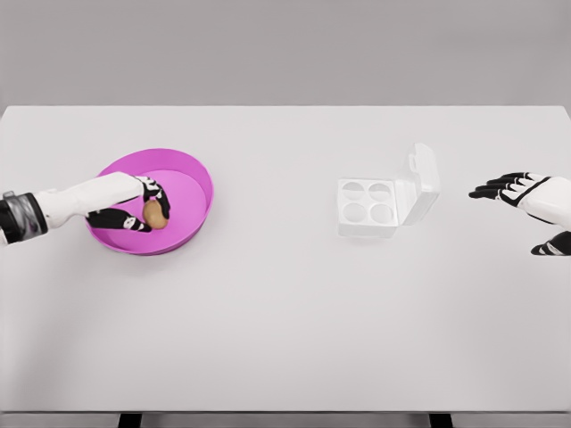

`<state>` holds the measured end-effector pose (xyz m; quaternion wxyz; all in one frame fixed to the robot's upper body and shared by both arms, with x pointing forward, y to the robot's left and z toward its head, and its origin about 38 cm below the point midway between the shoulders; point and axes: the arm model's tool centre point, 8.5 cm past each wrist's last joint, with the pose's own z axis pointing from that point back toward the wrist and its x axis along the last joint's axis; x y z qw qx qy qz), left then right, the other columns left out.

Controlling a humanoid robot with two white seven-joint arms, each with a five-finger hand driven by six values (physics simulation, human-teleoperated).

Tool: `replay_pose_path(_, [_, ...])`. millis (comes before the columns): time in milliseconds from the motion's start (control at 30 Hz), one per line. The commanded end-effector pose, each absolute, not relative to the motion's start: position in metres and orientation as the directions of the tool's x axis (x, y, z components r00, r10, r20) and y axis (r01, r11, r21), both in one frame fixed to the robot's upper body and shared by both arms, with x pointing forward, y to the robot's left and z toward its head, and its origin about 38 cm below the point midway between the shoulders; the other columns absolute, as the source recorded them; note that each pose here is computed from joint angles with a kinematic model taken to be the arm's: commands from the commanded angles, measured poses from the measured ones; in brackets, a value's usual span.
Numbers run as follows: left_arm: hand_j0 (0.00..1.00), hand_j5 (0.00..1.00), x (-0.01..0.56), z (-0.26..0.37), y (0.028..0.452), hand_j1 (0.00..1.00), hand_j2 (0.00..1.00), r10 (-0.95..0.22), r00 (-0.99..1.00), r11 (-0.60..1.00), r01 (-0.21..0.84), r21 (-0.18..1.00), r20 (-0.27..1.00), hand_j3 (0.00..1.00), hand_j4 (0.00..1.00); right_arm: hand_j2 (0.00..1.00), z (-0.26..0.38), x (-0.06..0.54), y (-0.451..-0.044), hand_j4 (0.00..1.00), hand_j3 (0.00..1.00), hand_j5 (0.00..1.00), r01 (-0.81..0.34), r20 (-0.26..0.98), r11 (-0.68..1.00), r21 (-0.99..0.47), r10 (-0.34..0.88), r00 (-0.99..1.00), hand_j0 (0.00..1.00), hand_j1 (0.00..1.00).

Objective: Pack egg into the box and close the box lid

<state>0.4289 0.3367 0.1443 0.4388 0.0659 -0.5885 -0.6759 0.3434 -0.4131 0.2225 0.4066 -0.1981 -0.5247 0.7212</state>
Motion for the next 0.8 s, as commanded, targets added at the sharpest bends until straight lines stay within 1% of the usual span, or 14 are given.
replay_pose_path(0, [0.41,0.41,0.429,0.147,0.334,0.41,0.41,-0.664,-0.610,0.090,0.510,0.855,0.433,0.41,0.41,1.00,0.223,0.343,-0.413,1.00,1.00,1.00,-0.379,0.145,-0.114,-0.918,0.794,-0.590,1.00,1.00])
replay_pose_path(133, [0.40,0.40,0.431,0.148,0.329,0.40,0.40,-0.654,-0.615,0.101,0.506,0.857,0.440,0.40,0.40,1.00,0.223,0.343,-0.413,1.00,1.00,1.00,-0.379,0.145,-0.114,-0.918,0.794,-0.590,1.00,1.00])
replay_pose_path(567, [0.40,0.40,0.438,0.154,0.310,0.40,0.40,-0.620,-0.635,0.149,0.481,0.864,0.461,0.40,0.40,1.00,0.223,0.343,-0.412,1.00,1.00,1.00,-0.377,0.145,-0.115,-0.919,0.791,-0.595,1.00,1.00])
replay_pose_path(767, [0.39,0.39,0.438,0.160,0.294,0.39,0.39,-0.587,-0.665,0.162,0.462,0.872,0.462,0.39,0.39,1.00,0.223,0.343,-0.413,1.00,1.00,1.00,-0.377,0.143,-0.117,-0.919,0.790,-0.596,1.00,1.00])
